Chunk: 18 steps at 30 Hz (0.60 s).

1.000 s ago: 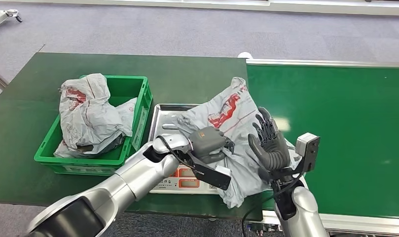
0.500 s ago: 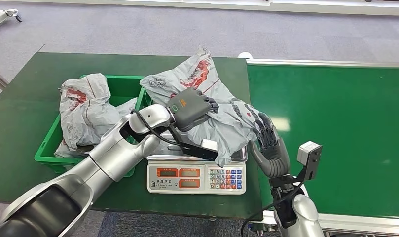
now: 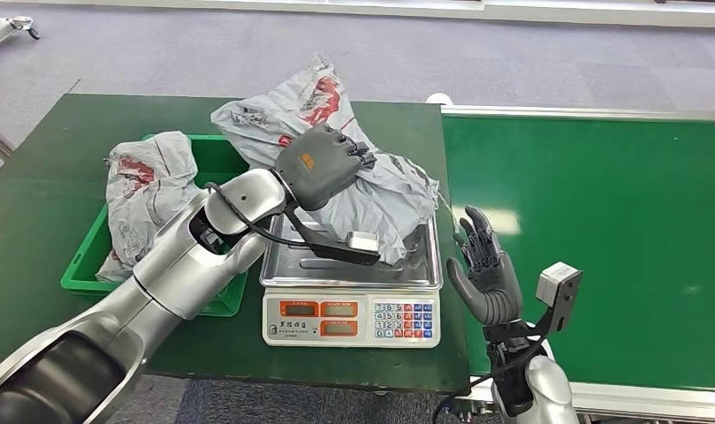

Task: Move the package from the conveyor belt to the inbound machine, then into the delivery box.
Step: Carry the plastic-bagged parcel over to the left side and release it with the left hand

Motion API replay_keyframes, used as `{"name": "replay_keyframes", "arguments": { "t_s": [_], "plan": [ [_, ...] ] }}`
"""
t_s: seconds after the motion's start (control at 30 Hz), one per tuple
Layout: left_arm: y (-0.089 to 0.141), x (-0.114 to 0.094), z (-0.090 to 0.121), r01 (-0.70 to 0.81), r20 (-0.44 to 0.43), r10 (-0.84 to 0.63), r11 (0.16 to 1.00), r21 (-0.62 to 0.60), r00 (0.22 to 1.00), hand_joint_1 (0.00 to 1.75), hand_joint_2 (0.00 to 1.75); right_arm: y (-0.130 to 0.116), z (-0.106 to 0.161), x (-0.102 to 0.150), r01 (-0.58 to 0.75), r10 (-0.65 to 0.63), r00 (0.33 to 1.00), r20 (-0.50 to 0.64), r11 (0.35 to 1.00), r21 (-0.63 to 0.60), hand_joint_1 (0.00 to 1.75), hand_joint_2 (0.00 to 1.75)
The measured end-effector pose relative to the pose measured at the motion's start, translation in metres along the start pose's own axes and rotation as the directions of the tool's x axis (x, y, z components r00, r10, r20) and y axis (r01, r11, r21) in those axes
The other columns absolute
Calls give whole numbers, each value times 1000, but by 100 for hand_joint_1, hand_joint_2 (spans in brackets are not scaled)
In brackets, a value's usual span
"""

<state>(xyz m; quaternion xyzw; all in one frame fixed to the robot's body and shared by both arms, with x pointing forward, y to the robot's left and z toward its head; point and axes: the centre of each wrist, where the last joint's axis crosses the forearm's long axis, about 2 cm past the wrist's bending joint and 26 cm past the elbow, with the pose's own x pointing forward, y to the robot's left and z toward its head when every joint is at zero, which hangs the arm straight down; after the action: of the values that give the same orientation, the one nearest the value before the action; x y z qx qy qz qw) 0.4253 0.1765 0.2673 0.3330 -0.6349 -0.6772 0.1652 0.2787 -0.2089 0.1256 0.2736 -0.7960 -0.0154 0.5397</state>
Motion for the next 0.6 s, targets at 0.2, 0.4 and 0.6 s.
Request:
{"name": "replay_keyframes", "arguments": {
  "t_s": [0.2, 0.4, 0.6],
  "plan": [
    [-1, -19, 18, 22, -95, -23, 1000, -8, 995, 175, 175, 1, 7, 2, -5, 5, 1000, 10, 1000, -16, 0, 175],
    [-38, -53, 73, 4, -320, 6, 999, 33, 947, 175, 175, -2, 21, 8, -51, 51, 999, 11, 997, -61, 0, 175],
    [-89, -76, 158, -27, -594, 92, 993, 117, 799, 175, 175, -7, 39, 7, -107, 105, 994, -21, 986, -126, 0, 175]
  ]
}}
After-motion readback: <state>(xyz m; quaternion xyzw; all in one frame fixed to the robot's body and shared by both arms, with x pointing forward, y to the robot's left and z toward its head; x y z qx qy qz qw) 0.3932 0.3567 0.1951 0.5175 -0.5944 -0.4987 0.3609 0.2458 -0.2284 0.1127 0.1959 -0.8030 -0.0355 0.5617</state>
